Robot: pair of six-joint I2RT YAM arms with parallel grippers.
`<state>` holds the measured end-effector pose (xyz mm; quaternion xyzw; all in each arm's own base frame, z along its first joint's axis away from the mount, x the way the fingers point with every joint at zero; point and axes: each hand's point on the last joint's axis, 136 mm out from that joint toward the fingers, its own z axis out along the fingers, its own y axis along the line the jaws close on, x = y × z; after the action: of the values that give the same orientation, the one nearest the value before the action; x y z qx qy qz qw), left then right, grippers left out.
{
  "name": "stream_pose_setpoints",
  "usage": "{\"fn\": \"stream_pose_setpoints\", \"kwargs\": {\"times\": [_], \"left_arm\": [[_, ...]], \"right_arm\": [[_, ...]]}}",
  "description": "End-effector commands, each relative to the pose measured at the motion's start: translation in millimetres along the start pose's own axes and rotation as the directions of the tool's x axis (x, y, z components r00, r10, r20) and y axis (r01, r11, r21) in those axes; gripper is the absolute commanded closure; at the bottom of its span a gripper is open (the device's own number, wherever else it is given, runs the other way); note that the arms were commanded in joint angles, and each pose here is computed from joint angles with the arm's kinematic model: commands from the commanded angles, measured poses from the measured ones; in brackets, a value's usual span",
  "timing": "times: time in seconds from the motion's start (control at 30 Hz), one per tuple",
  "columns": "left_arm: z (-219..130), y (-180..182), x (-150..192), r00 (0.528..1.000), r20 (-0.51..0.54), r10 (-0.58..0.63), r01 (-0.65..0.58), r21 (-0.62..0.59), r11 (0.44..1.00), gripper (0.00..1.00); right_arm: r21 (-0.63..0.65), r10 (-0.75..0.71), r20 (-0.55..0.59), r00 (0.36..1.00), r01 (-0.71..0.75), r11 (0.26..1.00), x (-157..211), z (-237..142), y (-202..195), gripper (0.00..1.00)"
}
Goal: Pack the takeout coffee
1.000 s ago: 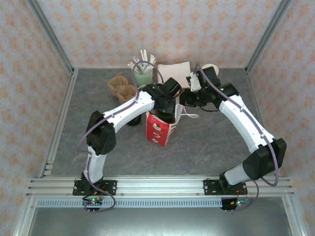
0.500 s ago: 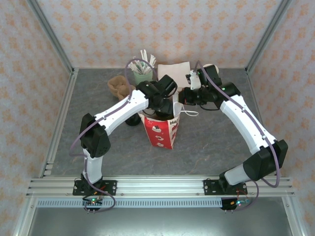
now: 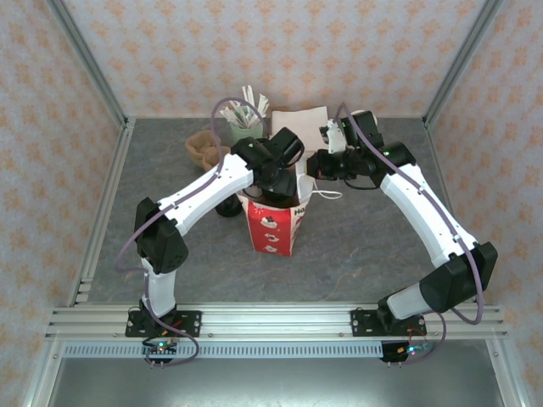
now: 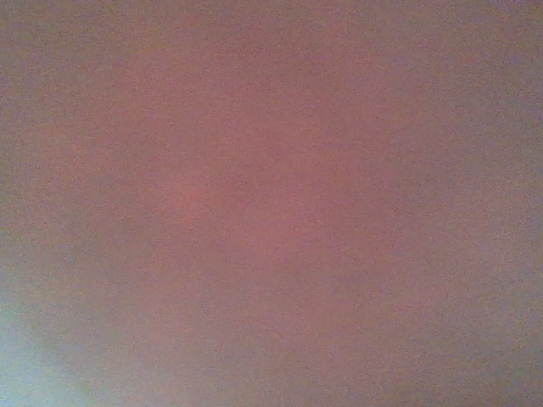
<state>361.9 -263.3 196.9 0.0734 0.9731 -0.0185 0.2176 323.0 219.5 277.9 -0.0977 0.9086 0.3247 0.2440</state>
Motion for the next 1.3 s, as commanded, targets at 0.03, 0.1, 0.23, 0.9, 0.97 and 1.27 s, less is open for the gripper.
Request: {"fn": "stream_pose_setpoints", "kwargs": {"times": [0.03,0.1,0.23,0.9,0.97,1.27], "left_arm": [[-23,7,-16,0.996,0.077,-0.044,0.046,-0.027,0.999,0.09],[-20,8,-17,0.994,0.085,-0.064,0.067,-0.029,0.997,0.09],[-22,-5,-21,0.995,0.086,-0.058,0.054,0.047,0.997,0.09],[-132,1,-84,0.922,0.318,-0.222,0.088,0.389,0.917,0.13],[-147,22,-98,0.890,0.365,-0.273,0.127,0.377,0.917,0.13],[-144,135,-149,0.726,0.525,-0.444,0.407,0.193,0.893,0.16]], "right_arm": [[0.137,-0.015,-0.025,1.000,0.018,0.990,4,-1,-26,0.91],[0.157,-0.009,-0.033,0.999,0.014,0.988,6,-4,-28,0.92],[0.159,0.010,-0.046,0.999,-0.002,0.987,9,-2,-29,0.92],[0.157,0.025,-0.036,0.999,-0.019,0.987,-7,4,-26,0.78],[0.149,0.030,-0.030,0.999,-0.025,0.988,-9,3,-24,0.70],[0.199,0.001,0.086,0.996,-0.018,0.980,-38,-18,-24,0.49]]}}
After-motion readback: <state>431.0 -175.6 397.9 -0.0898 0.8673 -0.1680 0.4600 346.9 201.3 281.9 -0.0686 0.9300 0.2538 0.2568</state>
